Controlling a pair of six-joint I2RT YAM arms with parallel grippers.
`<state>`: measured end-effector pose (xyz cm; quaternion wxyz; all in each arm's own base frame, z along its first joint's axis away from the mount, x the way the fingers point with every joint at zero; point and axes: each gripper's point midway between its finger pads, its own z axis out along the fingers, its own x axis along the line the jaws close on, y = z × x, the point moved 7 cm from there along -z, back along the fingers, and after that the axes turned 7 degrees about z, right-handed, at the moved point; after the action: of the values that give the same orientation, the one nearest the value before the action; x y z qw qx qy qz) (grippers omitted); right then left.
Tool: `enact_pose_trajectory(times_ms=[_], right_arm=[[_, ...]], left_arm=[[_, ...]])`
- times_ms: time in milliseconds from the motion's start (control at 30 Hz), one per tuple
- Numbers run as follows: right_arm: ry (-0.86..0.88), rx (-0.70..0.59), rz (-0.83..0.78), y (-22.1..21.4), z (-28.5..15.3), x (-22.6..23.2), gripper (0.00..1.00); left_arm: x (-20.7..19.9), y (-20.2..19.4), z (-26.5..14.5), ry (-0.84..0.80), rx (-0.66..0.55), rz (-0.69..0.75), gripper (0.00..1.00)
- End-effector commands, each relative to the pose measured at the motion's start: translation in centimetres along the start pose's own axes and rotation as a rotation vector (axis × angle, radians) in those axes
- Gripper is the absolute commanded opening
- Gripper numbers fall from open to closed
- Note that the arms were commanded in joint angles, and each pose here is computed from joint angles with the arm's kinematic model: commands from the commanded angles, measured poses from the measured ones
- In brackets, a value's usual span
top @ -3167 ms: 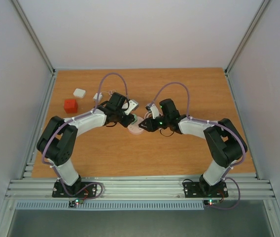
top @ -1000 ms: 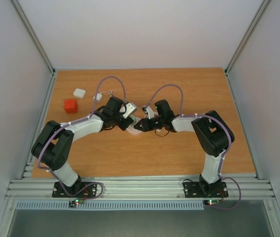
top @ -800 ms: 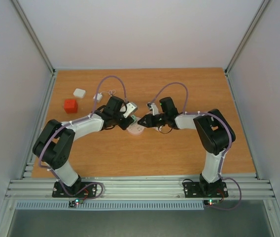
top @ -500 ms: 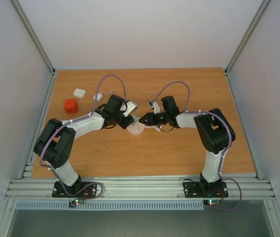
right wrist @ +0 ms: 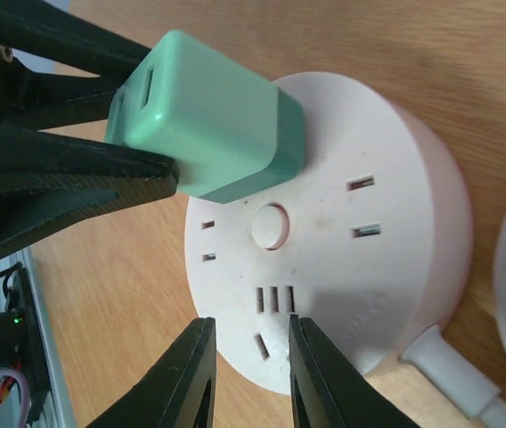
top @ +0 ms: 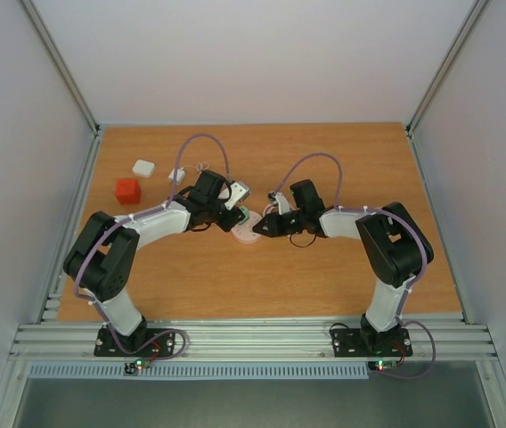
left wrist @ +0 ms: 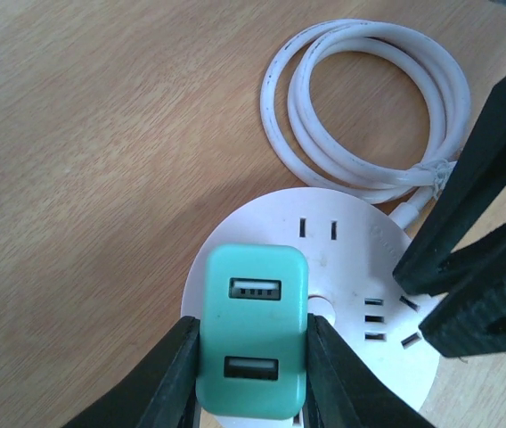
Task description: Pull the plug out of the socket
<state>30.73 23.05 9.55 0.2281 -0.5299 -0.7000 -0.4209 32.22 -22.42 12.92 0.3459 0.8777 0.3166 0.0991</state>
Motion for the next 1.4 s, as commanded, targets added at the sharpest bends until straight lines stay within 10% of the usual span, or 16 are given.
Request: enact_pose_trajectory(times_ms=[0, 633, 1000, 1367], right_arm=[[-0.008, 0.033, 0.044, -0.7, 0.8, -0.3, 0.25], [-0.132, 0.115, 0.208, -2.0, 3.1, -5.7, 0.23], [-0.168, 0.111, 0.209, -2.2, 3.3, -6.4, 0.23], [-0.183, 0.107, 0.207, -2.1, 3.4, -6.6, 0.23]], left_arm=[[-0.2, 1.7, 0.4, -0.037, -0.072, -0.002, 0.01], [-1.9, 3.4, -1.6, 0.072, -0.152, 0.251, 0.01], [-0.6, 3.6, -2.3, -0.084, -0.188, -0.048, 0.01], [-2.0, 4.7, -2.8, 0.022, -0.192, 0.203, 0.01]])
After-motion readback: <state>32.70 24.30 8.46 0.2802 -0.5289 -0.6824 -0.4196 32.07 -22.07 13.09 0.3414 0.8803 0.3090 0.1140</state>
